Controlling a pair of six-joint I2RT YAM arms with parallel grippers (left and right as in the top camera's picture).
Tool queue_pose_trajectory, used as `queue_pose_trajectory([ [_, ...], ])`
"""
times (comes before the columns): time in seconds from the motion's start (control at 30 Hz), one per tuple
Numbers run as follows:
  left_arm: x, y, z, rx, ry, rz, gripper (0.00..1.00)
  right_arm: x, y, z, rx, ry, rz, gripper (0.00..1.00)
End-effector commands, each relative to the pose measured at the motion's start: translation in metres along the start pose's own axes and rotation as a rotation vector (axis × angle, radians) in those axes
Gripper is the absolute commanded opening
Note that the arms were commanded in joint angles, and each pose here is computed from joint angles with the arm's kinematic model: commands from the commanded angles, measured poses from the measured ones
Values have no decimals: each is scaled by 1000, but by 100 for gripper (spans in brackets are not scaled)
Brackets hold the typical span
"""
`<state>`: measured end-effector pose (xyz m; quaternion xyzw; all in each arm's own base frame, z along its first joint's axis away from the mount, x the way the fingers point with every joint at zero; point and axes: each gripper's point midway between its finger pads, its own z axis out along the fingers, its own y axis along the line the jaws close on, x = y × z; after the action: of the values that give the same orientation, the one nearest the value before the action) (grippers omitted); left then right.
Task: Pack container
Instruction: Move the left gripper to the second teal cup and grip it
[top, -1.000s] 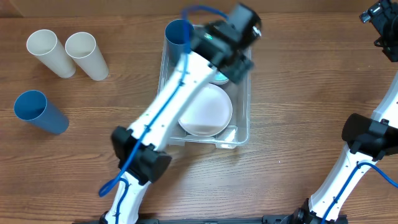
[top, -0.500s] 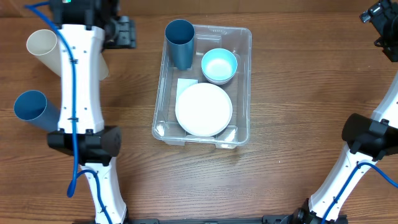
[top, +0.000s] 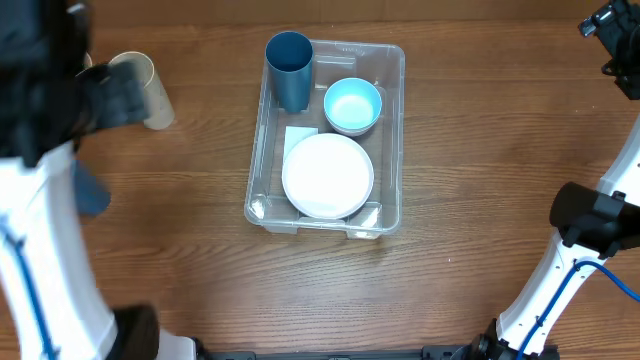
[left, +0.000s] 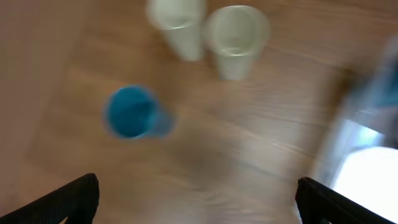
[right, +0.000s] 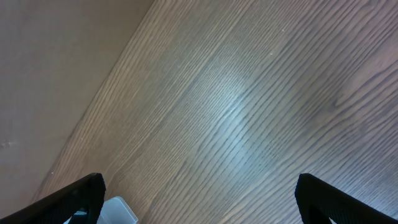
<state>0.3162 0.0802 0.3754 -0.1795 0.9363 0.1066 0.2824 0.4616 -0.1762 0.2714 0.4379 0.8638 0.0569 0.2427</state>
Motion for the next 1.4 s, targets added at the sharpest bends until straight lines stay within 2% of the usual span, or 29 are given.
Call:
queue_pose_trajectory([
  [0.0, 14, 56, 46, -169, 130, -115, 100, -1, 3, -5, -10, -11, 1, 100],
  [0.1, 25, 74, 83, -123, 214, -167, 100, -1, 3, -5, -10, -11, 2, 100],
  [0.23, 32, 71, 121, -8, 271, -161, 97, -1, 3, -5, -10, -11, 1, 100],
  [0.43, 24, 61, 151, 59, 259, -98, 97, -1, 3, -5, -10, -11, 2, 100],
  [1.0, 50, 57, 219, 64, 444, -86, 93, -1, 3, -5, -10, -11, 2, 100],
  [1.17, 59, 57, 237, 64, 495, -93, 74, -1, 3, -5, -10, -11, 2, 100],
  [1.37, 66, 56, 253, 66, 534, -92, 61, -1, 3, -5, -10, -11, 1, 100],
])
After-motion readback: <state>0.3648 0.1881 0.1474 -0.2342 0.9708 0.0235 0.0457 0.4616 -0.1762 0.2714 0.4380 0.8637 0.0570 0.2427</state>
